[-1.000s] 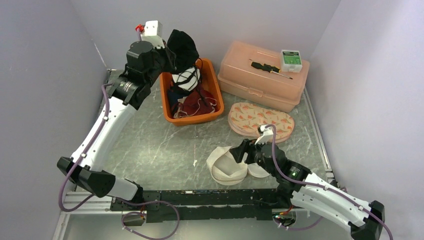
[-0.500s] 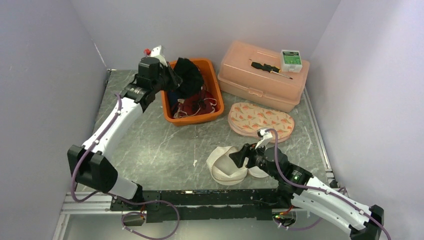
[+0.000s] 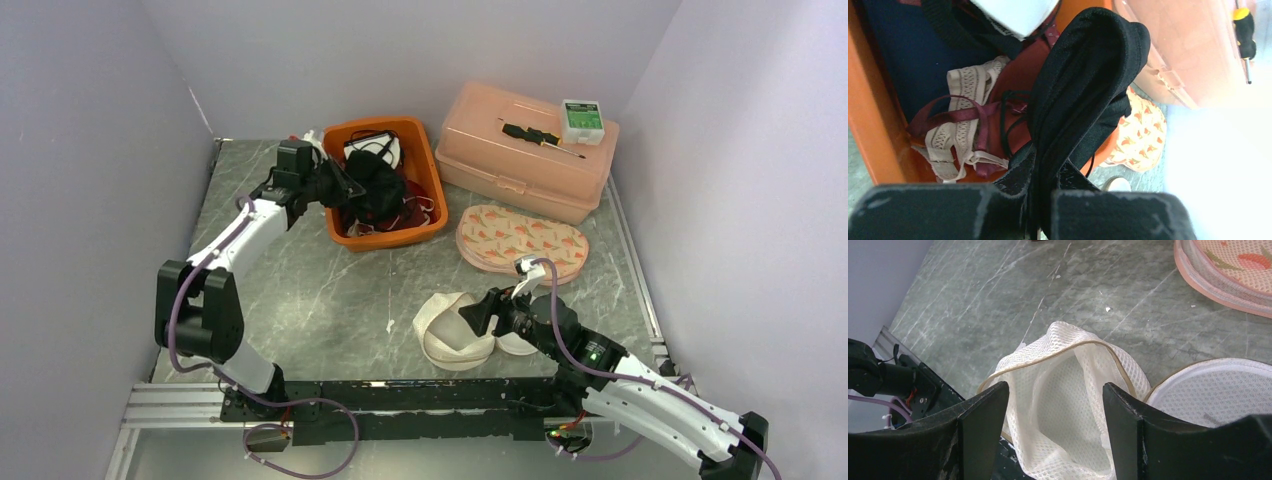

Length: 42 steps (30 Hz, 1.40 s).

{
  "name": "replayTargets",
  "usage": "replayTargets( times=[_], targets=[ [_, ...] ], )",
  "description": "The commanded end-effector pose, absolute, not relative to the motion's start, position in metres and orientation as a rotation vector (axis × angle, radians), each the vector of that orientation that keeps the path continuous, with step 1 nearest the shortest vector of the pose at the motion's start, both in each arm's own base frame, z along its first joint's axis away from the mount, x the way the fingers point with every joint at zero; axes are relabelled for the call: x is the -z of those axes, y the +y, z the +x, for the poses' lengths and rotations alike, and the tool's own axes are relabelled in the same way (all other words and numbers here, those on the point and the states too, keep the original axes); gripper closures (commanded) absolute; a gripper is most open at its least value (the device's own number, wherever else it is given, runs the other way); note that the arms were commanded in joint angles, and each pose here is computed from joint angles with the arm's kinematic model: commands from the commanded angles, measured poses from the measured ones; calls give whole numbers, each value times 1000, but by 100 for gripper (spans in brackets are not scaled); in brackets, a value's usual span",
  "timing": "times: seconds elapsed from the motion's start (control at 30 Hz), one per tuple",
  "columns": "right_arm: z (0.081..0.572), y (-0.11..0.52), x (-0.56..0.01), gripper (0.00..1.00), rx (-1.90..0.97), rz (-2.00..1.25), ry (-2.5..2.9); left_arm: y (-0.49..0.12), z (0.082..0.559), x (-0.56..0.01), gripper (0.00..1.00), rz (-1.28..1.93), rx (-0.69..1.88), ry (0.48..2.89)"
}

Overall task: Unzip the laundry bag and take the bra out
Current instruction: Place the bra in the bin.

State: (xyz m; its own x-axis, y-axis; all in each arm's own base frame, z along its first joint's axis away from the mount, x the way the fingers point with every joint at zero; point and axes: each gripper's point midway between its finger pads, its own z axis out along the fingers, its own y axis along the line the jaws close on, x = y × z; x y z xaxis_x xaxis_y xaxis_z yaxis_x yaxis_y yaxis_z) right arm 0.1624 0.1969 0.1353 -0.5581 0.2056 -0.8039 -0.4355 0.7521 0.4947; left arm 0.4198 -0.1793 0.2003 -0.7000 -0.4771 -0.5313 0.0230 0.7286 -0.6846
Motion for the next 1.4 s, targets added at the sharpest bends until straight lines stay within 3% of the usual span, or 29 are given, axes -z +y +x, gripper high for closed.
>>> replayTargets(
  times=[0.0, 0.83, 0.97, 1.23, 1.27, 1.37],
  targets=[
    [164, 202, -148, 28, -873, -197, 1952, -175, 430, -187, 97, -349, 923, 2184],
    [167, 204, -143, 29, -859, -189, 1965, -186, 419, -116, 96, -360, 911, 2328],
    [167, 203, -143, 29, -852, -187, 1966, -186, 416, -113, 78, -351, 864, 2359],
    [169, 199, -154, 29, -836, -184, 1953, -172, 404, -122, 22, -355, 688, 2393],
    [168, 198, -154, 29, -835, -183, 1953, -168, 401, -127, 10, -361, 667, 2387],
    [169, 195, -157, 29, -826, -177, 1946, -160, 392, -149, 6, -364, 629, 2359]
  ],
)
